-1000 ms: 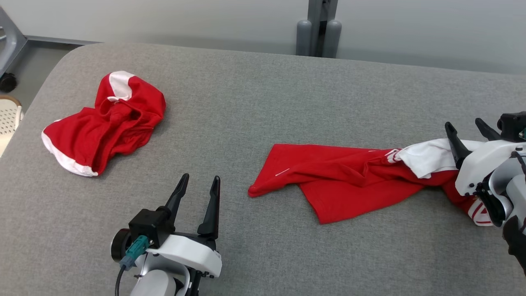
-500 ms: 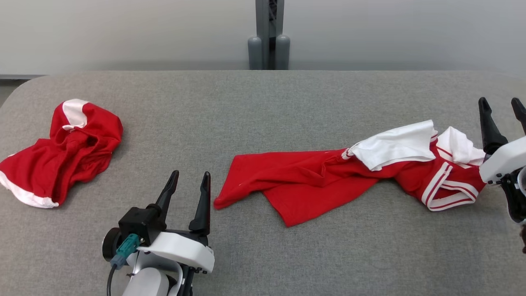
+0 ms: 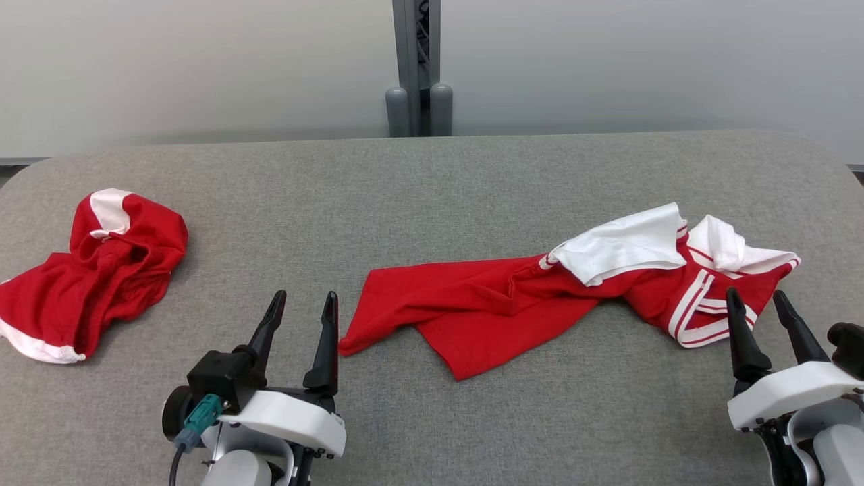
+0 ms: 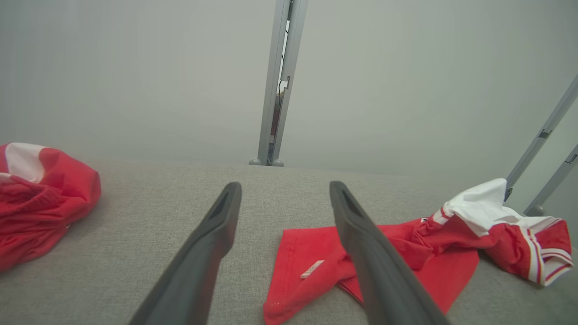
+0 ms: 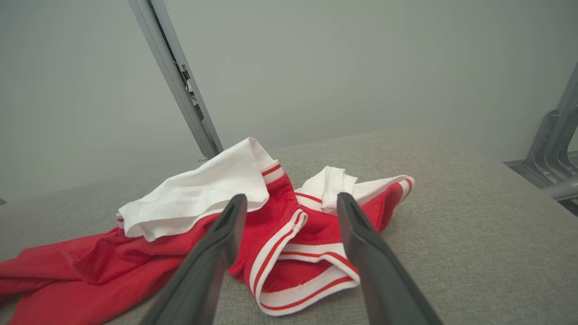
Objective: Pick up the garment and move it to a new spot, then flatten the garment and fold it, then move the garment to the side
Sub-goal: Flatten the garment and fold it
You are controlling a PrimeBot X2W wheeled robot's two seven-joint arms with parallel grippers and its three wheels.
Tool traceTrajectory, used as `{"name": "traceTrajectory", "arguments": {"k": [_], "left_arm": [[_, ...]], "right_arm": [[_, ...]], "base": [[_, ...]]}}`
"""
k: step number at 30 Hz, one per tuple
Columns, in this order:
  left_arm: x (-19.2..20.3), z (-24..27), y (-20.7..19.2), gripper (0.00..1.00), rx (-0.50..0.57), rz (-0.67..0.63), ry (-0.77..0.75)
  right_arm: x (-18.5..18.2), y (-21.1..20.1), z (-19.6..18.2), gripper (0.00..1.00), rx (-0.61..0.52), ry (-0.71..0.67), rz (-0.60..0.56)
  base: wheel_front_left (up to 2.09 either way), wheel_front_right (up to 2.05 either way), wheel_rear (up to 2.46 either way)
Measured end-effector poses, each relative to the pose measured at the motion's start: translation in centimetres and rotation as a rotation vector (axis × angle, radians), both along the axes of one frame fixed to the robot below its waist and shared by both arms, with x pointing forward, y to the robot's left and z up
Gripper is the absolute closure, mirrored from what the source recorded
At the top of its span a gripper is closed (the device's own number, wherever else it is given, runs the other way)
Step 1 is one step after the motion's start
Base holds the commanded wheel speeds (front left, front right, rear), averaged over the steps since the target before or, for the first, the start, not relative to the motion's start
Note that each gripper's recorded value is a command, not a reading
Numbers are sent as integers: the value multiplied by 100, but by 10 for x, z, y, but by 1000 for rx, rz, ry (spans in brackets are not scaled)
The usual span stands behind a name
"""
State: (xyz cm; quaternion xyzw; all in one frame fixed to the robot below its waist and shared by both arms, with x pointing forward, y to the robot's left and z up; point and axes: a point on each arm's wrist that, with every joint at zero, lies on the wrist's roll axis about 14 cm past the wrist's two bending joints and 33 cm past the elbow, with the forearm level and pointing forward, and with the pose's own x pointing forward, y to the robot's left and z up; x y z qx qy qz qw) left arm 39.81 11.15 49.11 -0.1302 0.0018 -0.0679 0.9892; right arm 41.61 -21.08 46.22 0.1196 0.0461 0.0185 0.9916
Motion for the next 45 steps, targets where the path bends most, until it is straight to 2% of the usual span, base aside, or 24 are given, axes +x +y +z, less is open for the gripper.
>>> {"name": "traceTrajectory", "arguments": {"k": [9,13,19,24,34,42,44,45], "left_arm": [[-6,-4,6,0,5,12,11],[-8,-6,10,0,8,24,16],[-10,-13,19,0,15,46,36],[-9,-16,26,0,23,66,45],[-10,-24,35,0,29,93,69],[-9,-25,35,0,30,94,73],[-8,-25,35,0,31,92,71],[-7,-24,34,0,31,91,69]], "right_arm": [[6,18,1,0,62,-5,26],[17,29,1,0,151,8,31],[36,35,-12,0,309,95,2],[48,40,-26,0,378,160,-6],[59,49,-41,0,466,220,-15],[62,49,-43,0,489,228,-24],[63,49,-42,56,487,226,-22],[64,49,-41,56,489,225,-22]], "base": [[0,0,0],[0,0,0],[0,0,0],[0,0,0],[0,0,0],[0,0,0],[0,0,0],[0,0,0]]}}
